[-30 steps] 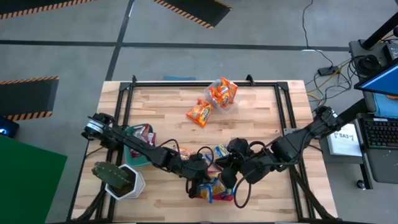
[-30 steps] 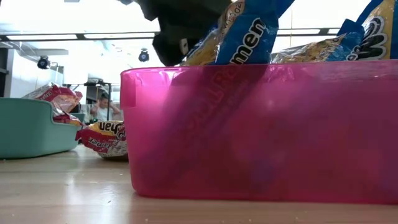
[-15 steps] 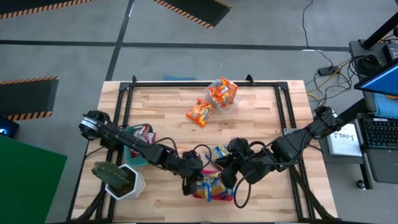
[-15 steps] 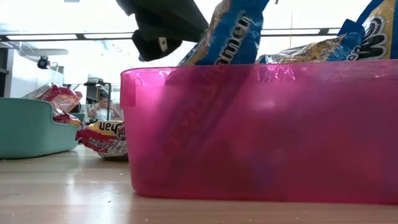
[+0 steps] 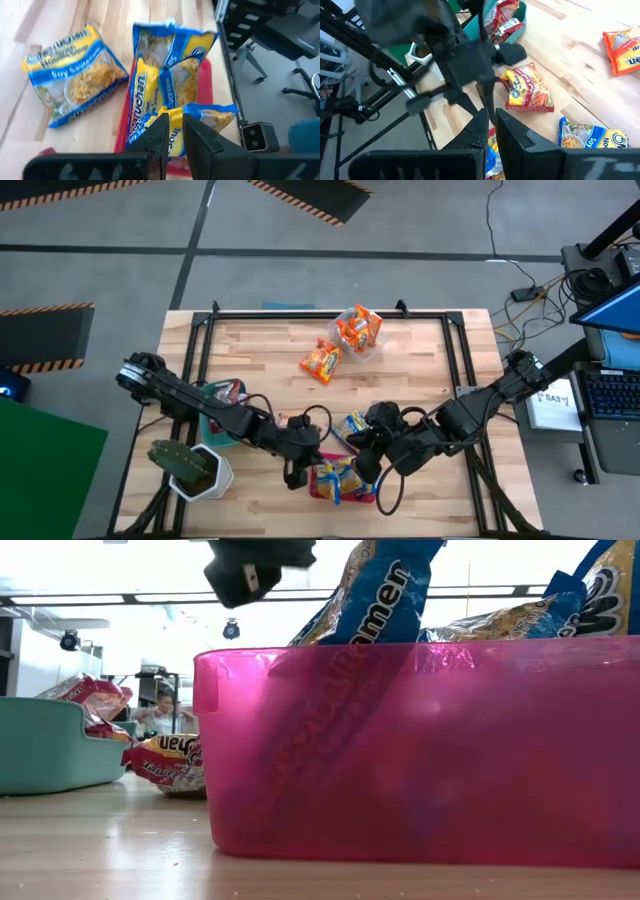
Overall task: Sort Maruchan noodles
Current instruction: Put the orange noodle pack into the transparent bin
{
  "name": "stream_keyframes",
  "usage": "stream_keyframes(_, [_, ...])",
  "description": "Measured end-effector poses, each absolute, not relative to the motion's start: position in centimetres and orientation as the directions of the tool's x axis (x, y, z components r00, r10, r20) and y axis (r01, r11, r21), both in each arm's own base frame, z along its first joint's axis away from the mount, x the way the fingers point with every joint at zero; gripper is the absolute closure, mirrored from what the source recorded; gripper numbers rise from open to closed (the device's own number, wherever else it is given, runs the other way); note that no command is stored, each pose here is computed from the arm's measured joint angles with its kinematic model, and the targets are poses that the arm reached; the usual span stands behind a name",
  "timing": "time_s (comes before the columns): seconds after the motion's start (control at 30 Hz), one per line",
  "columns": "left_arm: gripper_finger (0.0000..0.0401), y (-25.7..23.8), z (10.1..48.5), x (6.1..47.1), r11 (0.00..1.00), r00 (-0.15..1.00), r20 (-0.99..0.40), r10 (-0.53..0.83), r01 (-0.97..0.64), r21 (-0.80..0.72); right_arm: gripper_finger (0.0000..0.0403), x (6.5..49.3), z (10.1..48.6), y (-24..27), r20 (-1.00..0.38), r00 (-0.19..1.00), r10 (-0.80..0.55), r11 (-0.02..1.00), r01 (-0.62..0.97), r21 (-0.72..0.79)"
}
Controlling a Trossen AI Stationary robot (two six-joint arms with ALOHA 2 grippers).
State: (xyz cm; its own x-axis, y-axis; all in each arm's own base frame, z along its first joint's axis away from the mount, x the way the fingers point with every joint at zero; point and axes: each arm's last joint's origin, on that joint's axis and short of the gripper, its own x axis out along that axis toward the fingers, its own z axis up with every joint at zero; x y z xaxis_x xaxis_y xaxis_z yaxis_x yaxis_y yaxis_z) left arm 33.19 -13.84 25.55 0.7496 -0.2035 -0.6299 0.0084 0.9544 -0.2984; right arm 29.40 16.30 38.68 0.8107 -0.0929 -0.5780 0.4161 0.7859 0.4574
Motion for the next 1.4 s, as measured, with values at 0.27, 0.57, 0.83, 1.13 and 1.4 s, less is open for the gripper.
stream_keyframes(0.27, [0.0365,-12.0,29.1,30.8,0.975,0.777,-0.607,-0.166,0.038,-0.218,0.0381,29.4,37.8,15.5,-0.625,0.771,-0.126,0.775,0.470,0.423])
stream_keyframes(0.57, [0.0365,-8.4,32.6,27.3,0.987,0.798,-0.602,-0.030,-0.073,-0.145,0.0381,29.7,35.0,13.0,-0.776,0.618,-0.124,0.689,0.617,0.381])
stream_keyframes(0.83, [0.0365,-7.5,32.8,26.3,0.987,0.773,-0.634,0.021,-0.116,-0.109,0.0381,30.1,33.0,11.5,-0.829,0.546,-0.120,0.671,0.660,0.338])
stream_keyframes(1.13, [0.0365,-6.0,32.6,25.9,0.980,0.731,-0.668,0.139,-0.200,-0.015,0.0381,30.7,33.0,9.8,-0.833,0.537,-0.132,0.687,0.655,0.314])
stream_keyframes(1.4, [0.0365,-2.4,32.8,26.0,0.981,0.713,-0.682,0.160,-0.192,0.029,0.0381,31.6,33.0,6.6,-0.834,0.521,-0.181,0.687,0.674,0.271])
